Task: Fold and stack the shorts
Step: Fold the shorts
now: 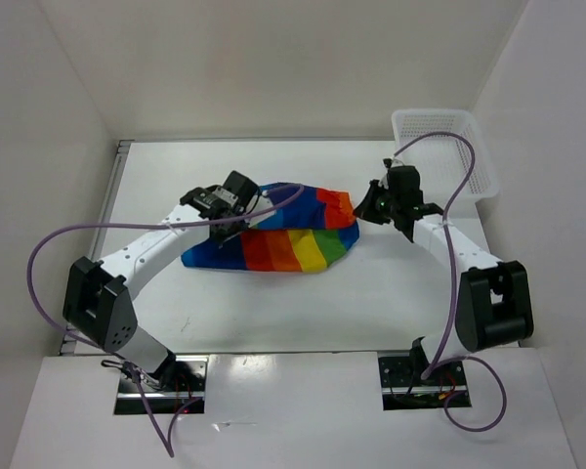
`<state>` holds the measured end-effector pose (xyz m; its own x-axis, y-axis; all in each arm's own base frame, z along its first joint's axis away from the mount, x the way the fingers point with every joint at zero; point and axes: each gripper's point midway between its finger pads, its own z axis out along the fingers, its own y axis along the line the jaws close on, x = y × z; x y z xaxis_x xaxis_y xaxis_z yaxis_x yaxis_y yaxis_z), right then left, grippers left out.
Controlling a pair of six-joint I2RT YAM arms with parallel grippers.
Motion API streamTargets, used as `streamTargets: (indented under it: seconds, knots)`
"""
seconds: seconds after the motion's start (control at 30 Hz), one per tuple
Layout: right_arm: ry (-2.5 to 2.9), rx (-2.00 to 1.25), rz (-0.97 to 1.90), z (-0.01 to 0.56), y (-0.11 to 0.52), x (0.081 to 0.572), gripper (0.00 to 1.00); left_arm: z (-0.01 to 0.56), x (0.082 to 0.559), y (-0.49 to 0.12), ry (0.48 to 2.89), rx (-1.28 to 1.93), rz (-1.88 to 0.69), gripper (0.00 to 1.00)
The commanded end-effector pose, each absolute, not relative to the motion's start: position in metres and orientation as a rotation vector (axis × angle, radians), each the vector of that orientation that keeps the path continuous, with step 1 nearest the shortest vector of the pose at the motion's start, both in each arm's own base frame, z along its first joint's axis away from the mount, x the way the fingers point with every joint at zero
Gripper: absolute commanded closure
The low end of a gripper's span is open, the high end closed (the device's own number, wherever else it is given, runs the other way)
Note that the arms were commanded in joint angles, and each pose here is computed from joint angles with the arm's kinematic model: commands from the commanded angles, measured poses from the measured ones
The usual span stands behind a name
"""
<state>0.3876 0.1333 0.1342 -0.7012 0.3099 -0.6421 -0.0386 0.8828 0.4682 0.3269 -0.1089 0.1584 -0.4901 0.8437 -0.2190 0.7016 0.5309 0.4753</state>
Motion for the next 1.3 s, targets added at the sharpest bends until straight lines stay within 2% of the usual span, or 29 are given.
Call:
streamTargets:
  seconds: [0.0, 0.1, 0.23, 0.27, 0.3, 0.33, 0.37, 0.4, 0.43, 0.47, 0.5, 0.53, 0.6, 0.67, 0.73, 0.77, 0.8, 0.9, 1.03, 1.17, 1.27]
  knots:
    - [2.172, 0.189, 0.595, 0.170, 0.127, 0.375, 1.00, 0.144, 0.298, -0.101, 2.381, 1.334, 0.399, 1.00]
    - [2.128, 0.197, 0.576, 0.188, 0.115, 0.362, 0.98, 0.129, 0.284, -0.091, 2.408, 1.372, 0.423, 1.00]
    - [2.170, 0.191, 0.573, 0.183, 0.113, 0.343, 0.93, 0.130, 0.283, -0.082, 2.389, 1.361, 0.478, 1.00]
    - [2.205, 0.181, 0.575, 0.176, 0.113, 0.335, 0.90, 0.125, 0.280, -0.080, 2.400, 1.371, 0.481, 1.00]
    - [2.248, 0.182, 0.585, 0.164, 0.115, 0.329, 0.81, 0.123, 0.276, -0.077, 2.404, 1.376, 0.482, 1.00]
    - [2.277, 0.184, 0.590, 0.158, 0.116, 0.325, 0.76, 0.120, 0.270, -0.079, 2.408, 1.405, 0.446, 0.99]
    - [2.333, 0.192, 0.593, 0.146, 0.116, 0.317, 0.72, 0.115, 0.264, -0.080, 2.423, 1.427, 0.413, 0.94]
    - [2.346, 0.189, 0.603, 0.144, 0.117, 0.313, 0.58, 0.110, 0.250, -0.084, 2.450, 1.465, 0.324, 0.69]
    - [2.357, 0.205, 0.607, 0.140, 0.117, 0.311, 0.44, 0.110, 0.244, -0.087, 2.459, 1.481, 0.274, 0.57]
    - [2.349, 0.217, 0.614, 0.144, 0.117, 0.309, 0.38, 0.115, 0.238, -0.089, 2.449, 1.478, 0.233, 0.47]
    - [2.302, 0.204, 0.623, 0.159, 0.117, 0.307, 0.28, 0.121, 0.233, -0.091, 2.442, 1.480, 0.196, 0.40]
    - [2.273, 0.209, 0.633, 0.168, 0.117, 0.306, 0.23, 0.129, 0.229, -0.099, 2.417, 1.475, 0.120, 0.34]
    - [2.185, 0.216, 0.636, 0.197, 0.111, 0.302, 0.13, 0.148, 0.218, -0.098, 2.366, 1.490, 0.058, 0.33]
    - [2.125, 0.237, 0.607, 0.216, 0.105, 0.303, 0.09, 0.174, 0.213, -0.103, 2.269, 1.484, -0.034, 0.32]
    - [2.121, 0.274, 0.570, 0.217, 0.099, 0.306, 0.05, 0.191, 0.221, -0.100, 2.221, 1.394, -0.020, 0.19]
    - [2.143, 0.305, 0.578, 0.211, 0.100, 0.309, 0.05, 0.200, 0.241, -0.093, 2.204, 1.259, 0.078, 0.11]
    - [2.179, 0.341, 0.569, 0.198, 0.099, 0.311, 0.04, 0.189, 0.247, -0.085, 2.242, 1.208, 0.126, 0.07]
    - [2.304, 0.479, 0.577, 0.151, 0.104, 0.321, 0.04, 0.160, 0.275, -0.063, 2.405, 1.011, 0.134, 0.05]
    - [2.294, 0.515, 0.595, 0.124, 0.107, 0.336, 0.01, 0.130, 0.312, -0.005, 2.612, 0.540, 0.023, 0.00]
    - [2.310, 0.472, 0.597, 0.109, 0.112, 0.341, 0.01, 0.114, 0.336, 0.024, 2.639, 0.253, -0.152, 0.00]
    - [2.340, 0.424, 0.657, 0.097, 0.126, 0.341, 0.01, 0.099, 0.337, 0.017, 2.648, 0.211, -0.325, 0.00]
